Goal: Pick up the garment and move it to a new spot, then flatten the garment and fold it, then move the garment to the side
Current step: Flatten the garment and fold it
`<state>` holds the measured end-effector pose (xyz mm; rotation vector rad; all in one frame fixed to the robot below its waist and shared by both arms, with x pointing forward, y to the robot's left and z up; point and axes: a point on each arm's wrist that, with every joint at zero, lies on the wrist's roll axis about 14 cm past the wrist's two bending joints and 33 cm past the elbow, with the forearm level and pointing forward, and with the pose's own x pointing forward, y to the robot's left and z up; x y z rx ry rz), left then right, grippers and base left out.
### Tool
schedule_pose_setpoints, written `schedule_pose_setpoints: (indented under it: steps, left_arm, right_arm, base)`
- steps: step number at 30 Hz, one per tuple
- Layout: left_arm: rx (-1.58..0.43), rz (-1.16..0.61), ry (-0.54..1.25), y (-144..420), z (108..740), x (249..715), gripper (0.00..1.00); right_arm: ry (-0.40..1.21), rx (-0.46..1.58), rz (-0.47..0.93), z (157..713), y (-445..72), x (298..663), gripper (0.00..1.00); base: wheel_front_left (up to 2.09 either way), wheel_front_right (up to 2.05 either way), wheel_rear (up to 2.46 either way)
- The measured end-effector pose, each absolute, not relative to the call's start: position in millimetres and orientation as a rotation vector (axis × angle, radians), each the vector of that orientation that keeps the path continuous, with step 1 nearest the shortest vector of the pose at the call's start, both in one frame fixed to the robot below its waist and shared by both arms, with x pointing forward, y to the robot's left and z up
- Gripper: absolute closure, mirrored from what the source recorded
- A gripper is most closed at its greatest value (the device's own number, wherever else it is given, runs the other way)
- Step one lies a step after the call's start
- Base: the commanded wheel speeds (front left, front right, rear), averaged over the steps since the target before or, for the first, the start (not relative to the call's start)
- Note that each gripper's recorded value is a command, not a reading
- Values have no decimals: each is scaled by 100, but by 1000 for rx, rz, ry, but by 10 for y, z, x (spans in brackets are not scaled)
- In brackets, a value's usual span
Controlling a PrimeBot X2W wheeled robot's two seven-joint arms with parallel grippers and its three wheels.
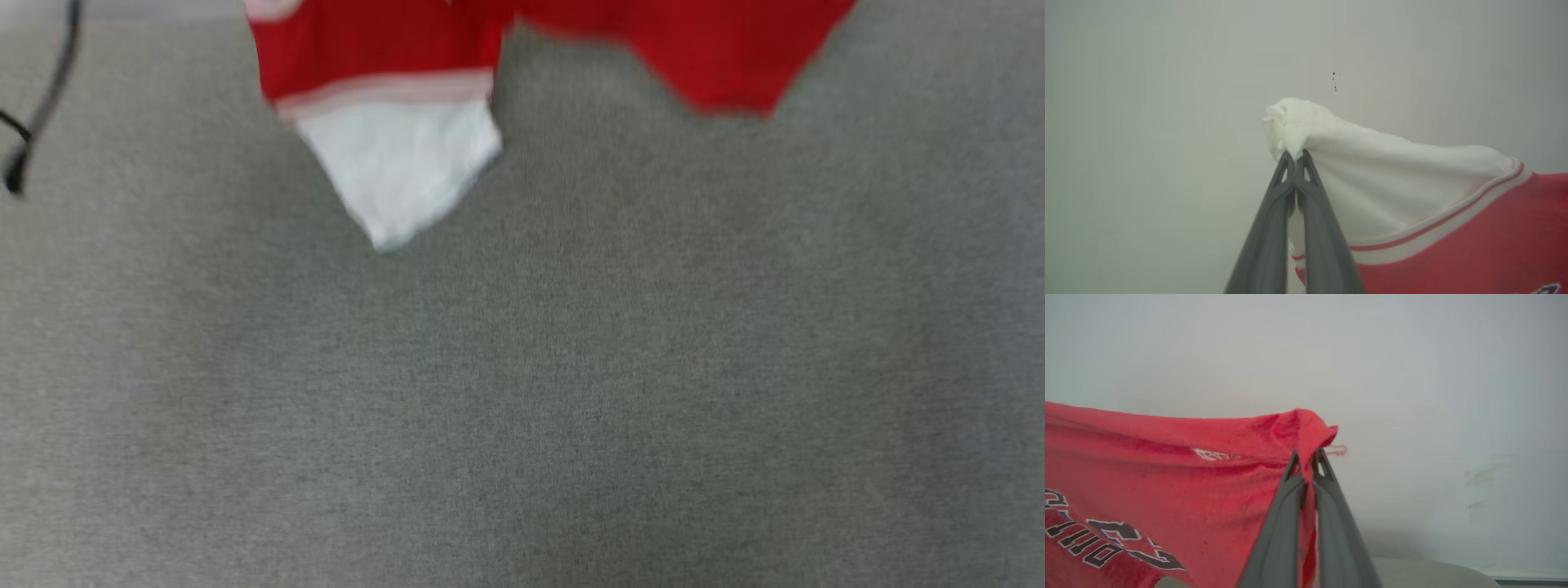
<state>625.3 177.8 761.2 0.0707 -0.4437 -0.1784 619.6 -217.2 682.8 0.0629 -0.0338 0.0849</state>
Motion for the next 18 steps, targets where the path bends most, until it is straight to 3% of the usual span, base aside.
schedule_pose_setpoints:
  steps: [9, 18]
  left_arm:
    - [85, -158, -514, 1860, 7622, 6868, 100]
    - [51, -154, -329, 1897, 6550, 7336, 100]
  right_arm:
    - [-124, -11, 105, 6916, -2074, 6816, 100]
    - [41, -17, 137, 5974, -1914, 7273, 100]
  base:
    - [0, 0, 0]
    - [0, 0, 0]
